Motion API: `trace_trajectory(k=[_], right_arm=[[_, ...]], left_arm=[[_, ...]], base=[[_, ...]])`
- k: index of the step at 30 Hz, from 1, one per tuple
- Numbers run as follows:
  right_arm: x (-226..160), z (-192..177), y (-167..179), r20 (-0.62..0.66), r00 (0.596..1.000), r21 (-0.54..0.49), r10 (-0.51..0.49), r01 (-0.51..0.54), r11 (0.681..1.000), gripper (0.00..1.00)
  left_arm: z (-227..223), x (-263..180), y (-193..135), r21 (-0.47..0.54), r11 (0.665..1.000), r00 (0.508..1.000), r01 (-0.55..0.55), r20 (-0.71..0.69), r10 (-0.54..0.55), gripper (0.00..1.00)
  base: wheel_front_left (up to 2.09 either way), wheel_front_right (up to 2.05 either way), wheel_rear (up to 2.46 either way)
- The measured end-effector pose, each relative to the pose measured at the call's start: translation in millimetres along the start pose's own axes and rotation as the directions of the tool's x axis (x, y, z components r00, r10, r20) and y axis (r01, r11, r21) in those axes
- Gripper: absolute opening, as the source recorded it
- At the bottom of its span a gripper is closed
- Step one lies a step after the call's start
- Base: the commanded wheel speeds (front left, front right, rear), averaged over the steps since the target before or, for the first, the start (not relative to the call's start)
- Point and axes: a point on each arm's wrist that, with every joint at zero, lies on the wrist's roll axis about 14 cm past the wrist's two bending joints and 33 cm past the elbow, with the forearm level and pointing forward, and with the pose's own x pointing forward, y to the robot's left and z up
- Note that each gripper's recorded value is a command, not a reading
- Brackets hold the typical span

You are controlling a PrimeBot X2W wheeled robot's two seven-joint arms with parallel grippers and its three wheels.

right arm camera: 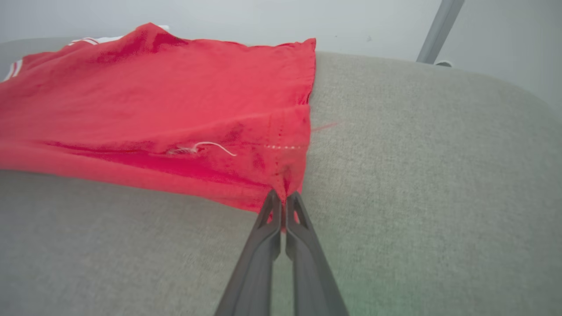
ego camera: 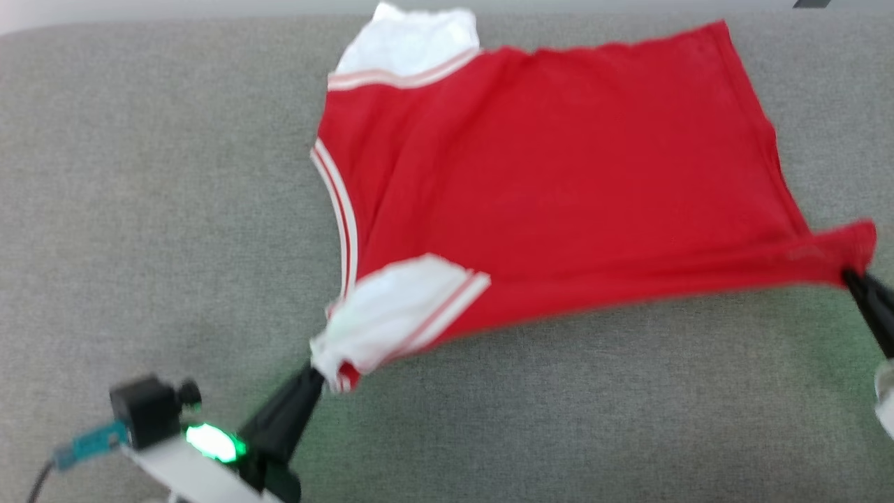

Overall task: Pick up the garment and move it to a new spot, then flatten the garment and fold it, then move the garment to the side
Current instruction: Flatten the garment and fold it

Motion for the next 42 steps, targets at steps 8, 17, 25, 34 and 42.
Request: trace_trajectory(k=[8,17,25,34,42], right_arm=[[-41.2,-14.8,22.8,-0.037,0.999,0.018,0.025,-0.024,1.000,0.00],[-34.9,26.3,34.3,0.032,0.999,-0.018,0.023,-0.023,1.000,0.00],[0.5,50.6,8.2,0.040,0.998,-0.048,-0.039,0.041,0.998,0.00],[46.5,33.4,4.9,-0.016,0.999,0.010,-0.039,0.039,0.999,0.00],[72.6,-5.2,1.4,-0.121,0.992,0.028,-0.045,0.049,0.998,0.00]], left_arm=[[-17.4,-34.4,-17.0,-0.016,1.000,0.999,-0.010,-0.041,0.010,0.00],[14.5,-9.8,-32.5,0.066,0.994,0.996,0.083,-0.023,-0.082,0.00],[65.1,52.3,-31.9,0.102,0.988,0.991,0.117,0.050,-0.122,0.00],[50.9,100.3,18.7,0.098,0.995,1.000,-0.001,-0.015,0.003,0.00],[14.9,119.4,59.8,0.124,0.989,0.989,-0.082,-0.111,0.096,0.00]], base=[[0.00,0.00,0.00],[0.00,0.00,0.00],[0.00,0.00,0.00],[0.00,0.00,0.00],[0.00,0.00,0.00]])
